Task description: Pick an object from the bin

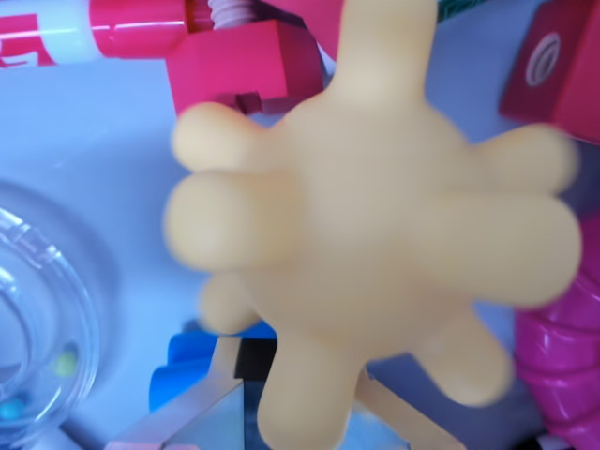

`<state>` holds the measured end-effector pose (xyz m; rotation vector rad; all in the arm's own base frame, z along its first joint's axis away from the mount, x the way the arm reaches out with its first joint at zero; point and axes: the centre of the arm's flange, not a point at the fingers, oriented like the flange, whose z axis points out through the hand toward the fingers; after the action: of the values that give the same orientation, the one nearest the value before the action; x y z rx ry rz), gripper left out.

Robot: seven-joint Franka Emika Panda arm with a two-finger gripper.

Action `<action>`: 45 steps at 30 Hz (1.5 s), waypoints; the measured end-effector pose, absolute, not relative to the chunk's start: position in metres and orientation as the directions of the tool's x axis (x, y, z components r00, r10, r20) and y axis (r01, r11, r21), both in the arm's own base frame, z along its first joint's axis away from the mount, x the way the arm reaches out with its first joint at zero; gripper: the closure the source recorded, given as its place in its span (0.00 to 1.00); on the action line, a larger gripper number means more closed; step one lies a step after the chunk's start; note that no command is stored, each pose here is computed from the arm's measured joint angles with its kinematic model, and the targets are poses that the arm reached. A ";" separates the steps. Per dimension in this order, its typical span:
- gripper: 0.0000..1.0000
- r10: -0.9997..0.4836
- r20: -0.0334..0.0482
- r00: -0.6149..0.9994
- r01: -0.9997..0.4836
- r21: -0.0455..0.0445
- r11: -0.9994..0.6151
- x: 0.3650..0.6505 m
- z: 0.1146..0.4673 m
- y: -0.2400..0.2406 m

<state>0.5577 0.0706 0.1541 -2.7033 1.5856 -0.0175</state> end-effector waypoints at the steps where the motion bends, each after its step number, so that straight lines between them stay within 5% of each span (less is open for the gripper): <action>1: 1.00 -0.873 0.006 0.488 -0.873 -0.012 -0.488 0.558 0.158 0.071; 45: 1.00 -0.873 0.004 0.488 -0.873 -0.004 -0.488 0.555 0.332 0.070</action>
<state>0.5546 0.0699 0.3321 -2.7081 1.5895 -0.0091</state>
